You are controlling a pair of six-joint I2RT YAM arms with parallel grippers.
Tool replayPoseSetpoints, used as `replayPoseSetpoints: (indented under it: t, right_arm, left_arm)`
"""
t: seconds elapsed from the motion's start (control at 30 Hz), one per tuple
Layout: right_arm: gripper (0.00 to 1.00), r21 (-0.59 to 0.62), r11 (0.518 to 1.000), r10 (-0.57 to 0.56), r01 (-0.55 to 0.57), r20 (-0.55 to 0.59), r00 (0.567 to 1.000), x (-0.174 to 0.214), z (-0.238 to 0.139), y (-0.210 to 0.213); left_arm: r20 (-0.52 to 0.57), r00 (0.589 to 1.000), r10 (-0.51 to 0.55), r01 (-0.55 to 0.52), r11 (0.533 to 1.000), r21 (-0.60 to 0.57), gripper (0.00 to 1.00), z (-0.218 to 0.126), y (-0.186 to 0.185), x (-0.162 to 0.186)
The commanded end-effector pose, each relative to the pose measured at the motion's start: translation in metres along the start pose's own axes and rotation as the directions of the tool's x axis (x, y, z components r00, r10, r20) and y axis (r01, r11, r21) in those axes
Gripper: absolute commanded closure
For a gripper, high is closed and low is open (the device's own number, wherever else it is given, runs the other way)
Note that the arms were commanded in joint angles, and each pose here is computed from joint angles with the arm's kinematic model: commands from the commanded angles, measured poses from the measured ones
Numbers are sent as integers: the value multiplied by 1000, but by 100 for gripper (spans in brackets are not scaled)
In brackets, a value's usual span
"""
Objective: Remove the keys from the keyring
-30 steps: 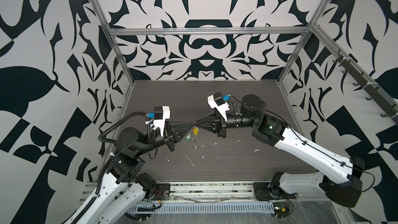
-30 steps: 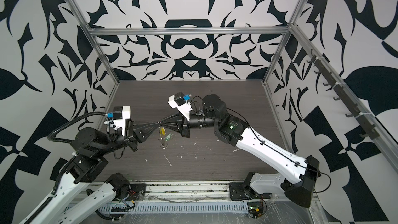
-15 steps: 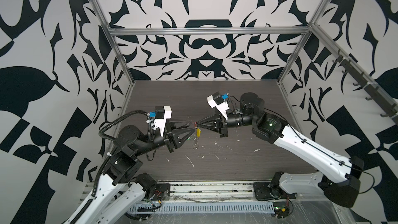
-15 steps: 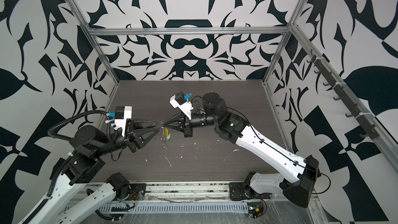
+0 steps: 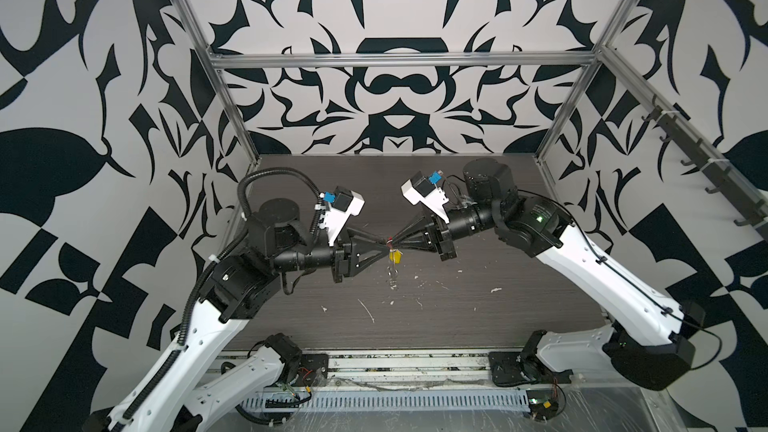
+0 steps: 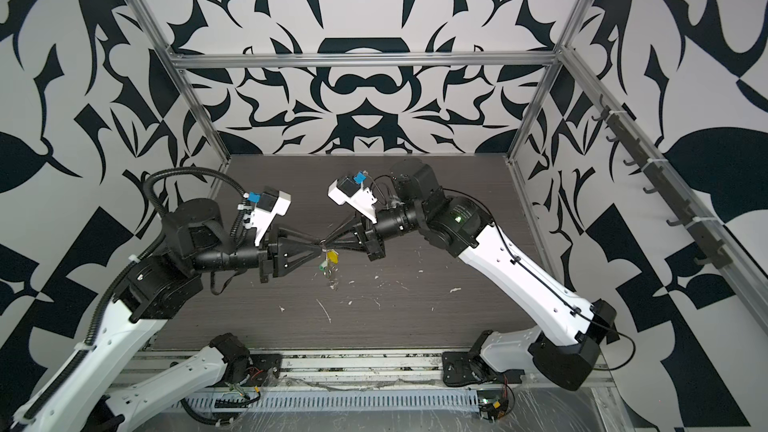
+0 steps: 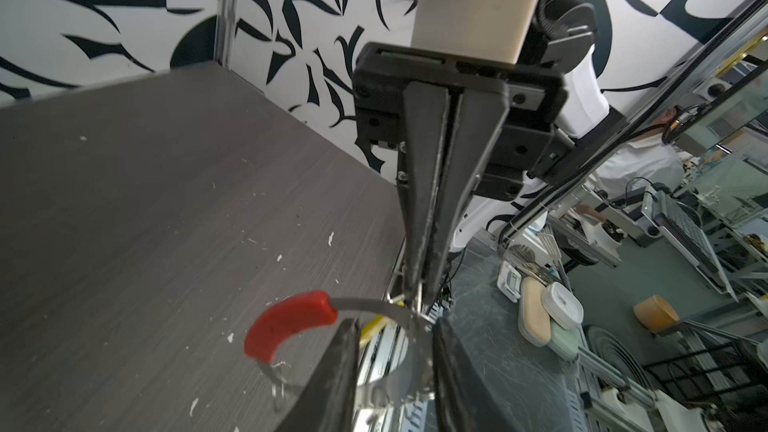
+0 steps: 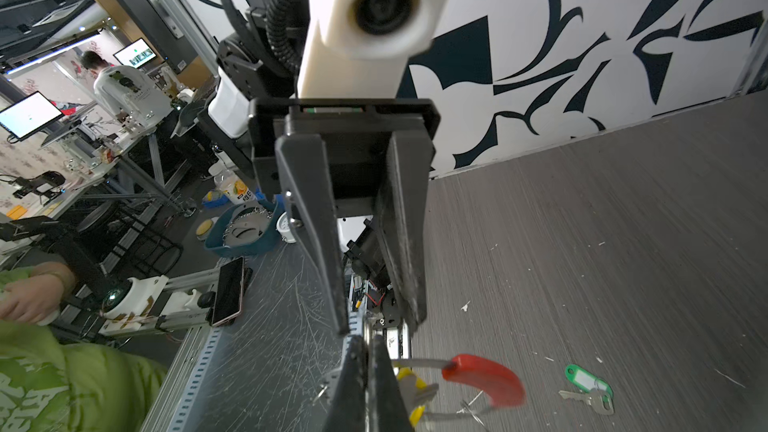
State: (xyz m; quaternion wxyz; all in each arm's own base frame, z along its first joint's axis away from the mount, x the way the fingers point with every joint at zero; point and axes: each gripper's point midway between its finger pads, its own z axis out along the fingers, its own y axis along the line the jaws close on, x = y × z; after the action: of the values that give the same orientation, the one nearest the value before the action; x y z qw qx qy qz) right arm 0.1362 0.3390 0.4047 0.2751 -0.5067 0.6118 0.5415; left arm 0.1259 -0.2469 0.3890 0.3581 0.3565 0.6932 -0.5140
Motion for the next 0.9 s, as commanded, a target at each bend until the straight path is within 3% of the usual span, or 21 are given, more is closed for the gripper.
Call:
replayPoseSetpoints:
  t: [0.0, 0.2, 0.53, 0.67, 0.83, 0.87]
  right_arm:
    - [100, -39, 999, -37, 37, -3, 999, -6, -7, 16]
    - [100, -32, 999, -37, 37, -8, 999, -7, -6, 14]
    - [100, -31, 998, -45, 46, 11, 999, -14, -6, 14]
    - [100, -32, 998, -50, 51, 30, 998, -18, -6, 15]
    - [100, -12, 998, -58, 59, 79, 995, -27, -8, 14]
    - [94, 6, 998, -70, 69, 97, 993, -29, -9, 12]
  left_arm:
    - [-46, 999, 7, -4, 998, 58, 71, -4, -15, 6]
    - [-55, 998, 5, 0, 997, 83, 86, -2, -18, 2]
    - [-74, 997, -24, 30, 996, 83, 87, 4, -13, 3]
    - [-67, 997, -37, 43, 995, 91, 100, 5, -12, 2]
    - [-22, 999, -42, 44, 998, 53, 100, 7, -4, 0]
    - [10, 999, -31, 31, 999, 33, 100, 4, -2, -3]
